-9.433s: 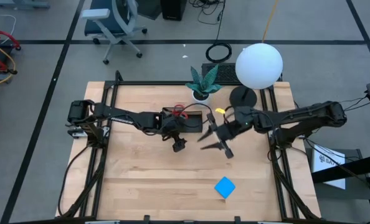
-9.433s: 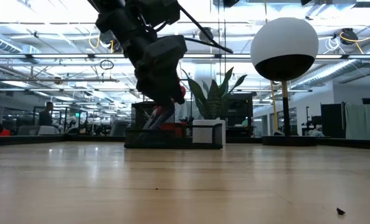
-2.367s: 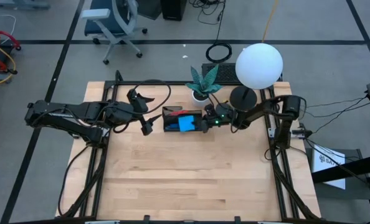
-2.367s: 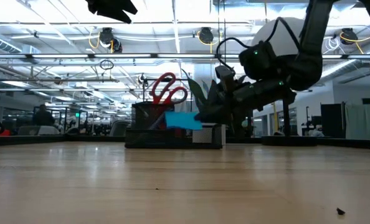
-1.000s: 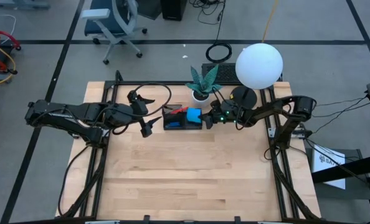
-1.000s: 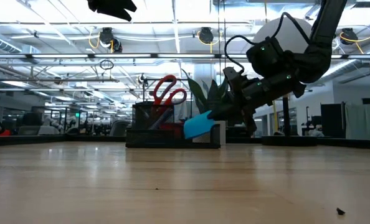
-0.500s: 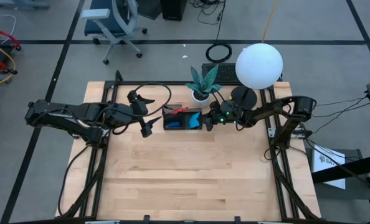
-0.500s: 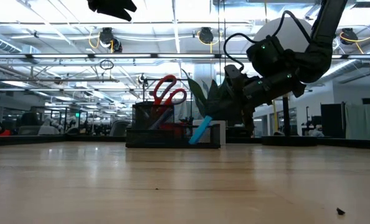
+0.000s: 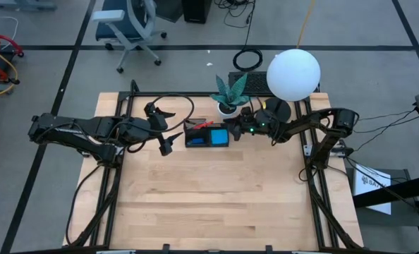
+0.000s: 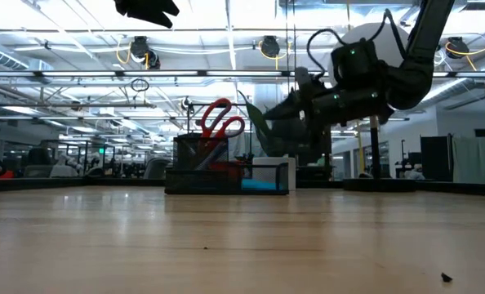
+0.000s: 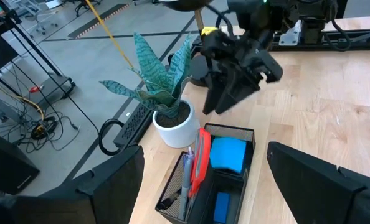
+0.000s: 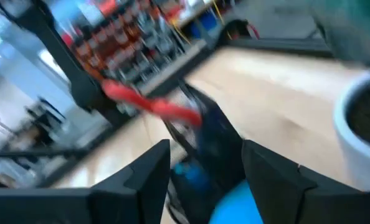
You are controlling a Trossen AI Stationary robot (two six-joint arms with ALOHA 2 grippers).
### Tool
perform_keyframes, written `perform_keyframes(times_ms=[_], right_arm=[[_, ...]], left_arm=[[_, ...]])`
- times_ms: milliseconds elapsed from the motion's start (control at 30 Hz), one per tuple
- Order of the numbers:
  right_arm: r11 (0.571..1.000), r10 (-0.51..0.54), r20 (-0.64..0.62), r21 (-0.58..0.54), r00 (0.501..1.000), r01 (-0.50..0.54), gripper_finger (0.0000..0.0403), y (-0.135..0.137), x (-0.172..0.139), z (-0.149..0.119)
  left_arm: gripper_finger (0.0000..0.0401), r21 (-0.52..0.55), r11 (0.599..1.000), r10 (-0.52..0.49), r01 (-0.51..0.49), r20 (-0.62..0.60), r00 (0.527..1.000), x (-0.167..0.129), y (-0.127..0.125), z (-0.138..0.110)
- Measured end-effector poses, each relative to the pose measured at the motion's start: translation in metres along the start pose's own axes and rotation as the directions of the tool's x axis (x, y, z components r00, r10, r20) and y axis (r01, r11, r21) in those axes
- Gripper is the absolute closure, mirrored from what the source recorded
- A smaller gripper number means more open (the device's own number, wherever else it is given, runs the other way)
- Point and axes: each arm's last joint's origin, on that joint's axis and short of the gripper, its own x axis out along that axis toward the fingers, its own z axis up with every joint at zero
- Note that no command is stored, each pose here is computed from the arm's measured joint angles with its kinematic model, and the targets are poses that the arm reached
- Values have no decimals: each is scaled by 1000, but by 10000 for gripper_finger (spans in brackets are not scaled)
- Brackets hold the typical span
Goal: Pick and place office supplies into organizer
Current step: Return to Home Position
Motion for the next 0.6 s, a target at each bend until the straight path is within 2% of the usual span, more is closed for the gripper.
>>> perform_keyframes(times_ms=[133,467,600], right_arm=[[1000,24,46,5,999,-24,211,1,0,5],[996,88,6,20,996,-88,219,12,1,-2],[993,115,24,-13,993,-115,216,17,1,-2]], left_arm=[[54,1,1000,0,0,0,1000,0,0,0],[54,-12,1000,0,0,-2,1000,0,0,0],[54,-26,1000,-10,10,-3,1000,0,0,0]])
